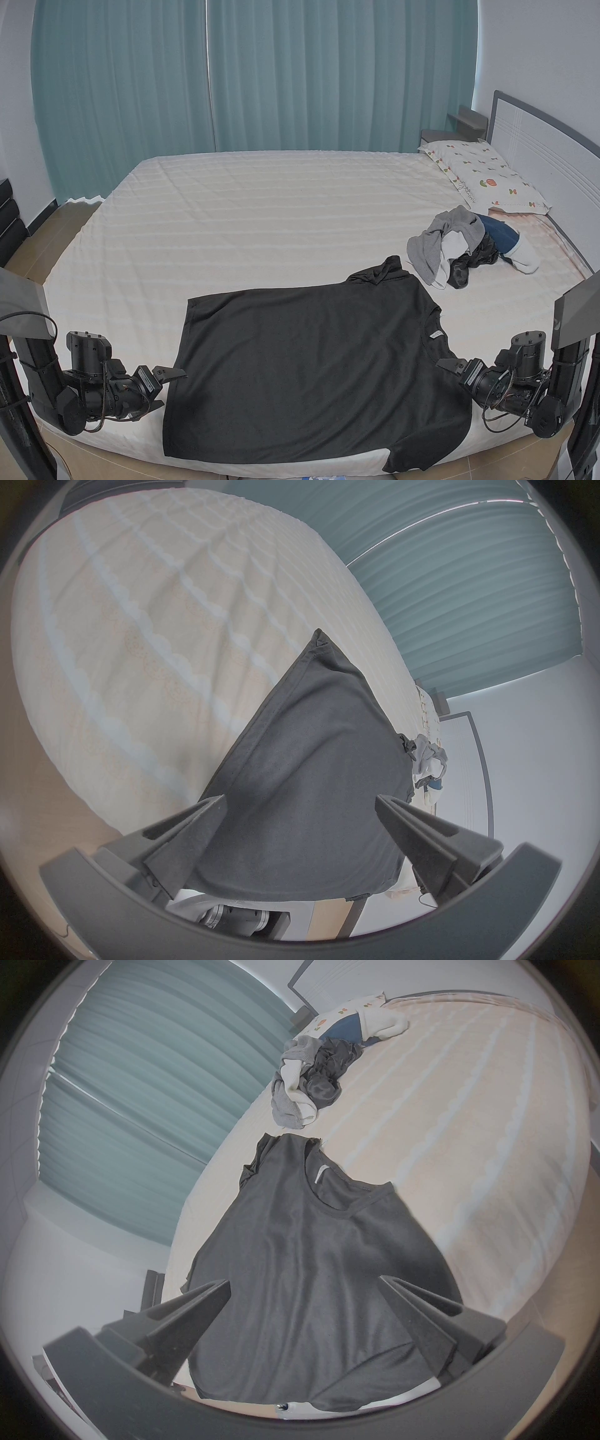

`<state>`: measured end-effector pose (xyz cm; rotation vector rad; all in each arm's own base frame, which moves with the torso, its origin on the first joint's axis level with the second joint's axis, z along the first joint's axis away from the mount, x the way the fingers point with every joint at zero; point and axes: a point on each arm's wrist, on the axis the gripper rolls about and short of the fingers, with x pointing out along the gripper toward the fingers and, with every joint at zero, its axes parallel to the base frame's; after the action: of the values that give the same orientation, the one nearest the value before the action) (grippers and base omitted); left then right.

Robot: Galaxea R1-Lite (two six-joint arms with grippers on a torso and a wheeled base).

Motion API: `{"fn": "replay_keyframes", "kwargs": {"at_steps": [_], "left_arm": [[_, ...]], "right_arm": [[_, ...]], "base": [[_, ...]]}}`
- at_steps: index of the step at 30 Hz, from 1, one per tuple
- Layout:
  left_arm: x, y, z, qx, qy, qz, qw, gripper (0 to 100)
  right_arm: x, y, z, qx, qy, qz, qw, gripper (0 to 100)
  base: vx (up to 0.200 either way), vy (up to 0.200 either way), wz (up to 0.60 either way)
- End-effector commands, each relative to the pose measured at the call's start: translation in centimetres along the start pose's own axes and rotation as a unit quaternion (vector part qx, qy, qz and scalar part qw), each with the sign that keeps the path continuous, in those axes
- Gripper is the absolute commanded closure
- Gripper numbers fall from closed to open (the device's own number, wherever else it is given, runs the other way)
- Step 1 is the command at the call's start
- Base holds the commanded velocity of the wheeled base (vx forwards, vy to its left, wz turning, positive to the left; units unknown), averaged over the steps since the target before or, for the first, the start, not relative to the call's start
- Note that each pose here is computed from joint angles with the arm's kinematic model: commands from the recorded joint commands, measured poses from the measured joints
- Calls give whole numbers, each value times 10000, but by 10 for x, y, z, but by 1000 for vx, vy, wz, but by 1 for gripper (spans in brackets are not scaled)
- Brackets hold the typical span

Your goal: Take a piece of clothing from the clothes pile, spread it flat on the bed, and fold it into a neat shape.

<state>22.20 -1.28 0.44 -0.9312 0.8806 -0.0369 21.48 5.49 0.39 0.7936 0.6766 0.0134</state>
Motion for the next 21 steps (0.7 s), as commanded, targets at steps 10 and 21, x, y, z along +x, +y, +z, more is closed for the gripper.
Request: {"fn": "replay_keyframes", "kwargs": {"at_steps": [10, 21], "left_arm": [[0, 0, 0, 1, -16, 4, 10000, 0], [3, 16, -13, 1217, 342, 387, 9912, 0]], "right_arm": [[-1, -5, 2, -73, -42, -94, 9999, 0], [-1, -5, 2, -81, -47, -88, 9999, 0]], "base": [[-100, 0, 0], [0, 0, 0]]}}
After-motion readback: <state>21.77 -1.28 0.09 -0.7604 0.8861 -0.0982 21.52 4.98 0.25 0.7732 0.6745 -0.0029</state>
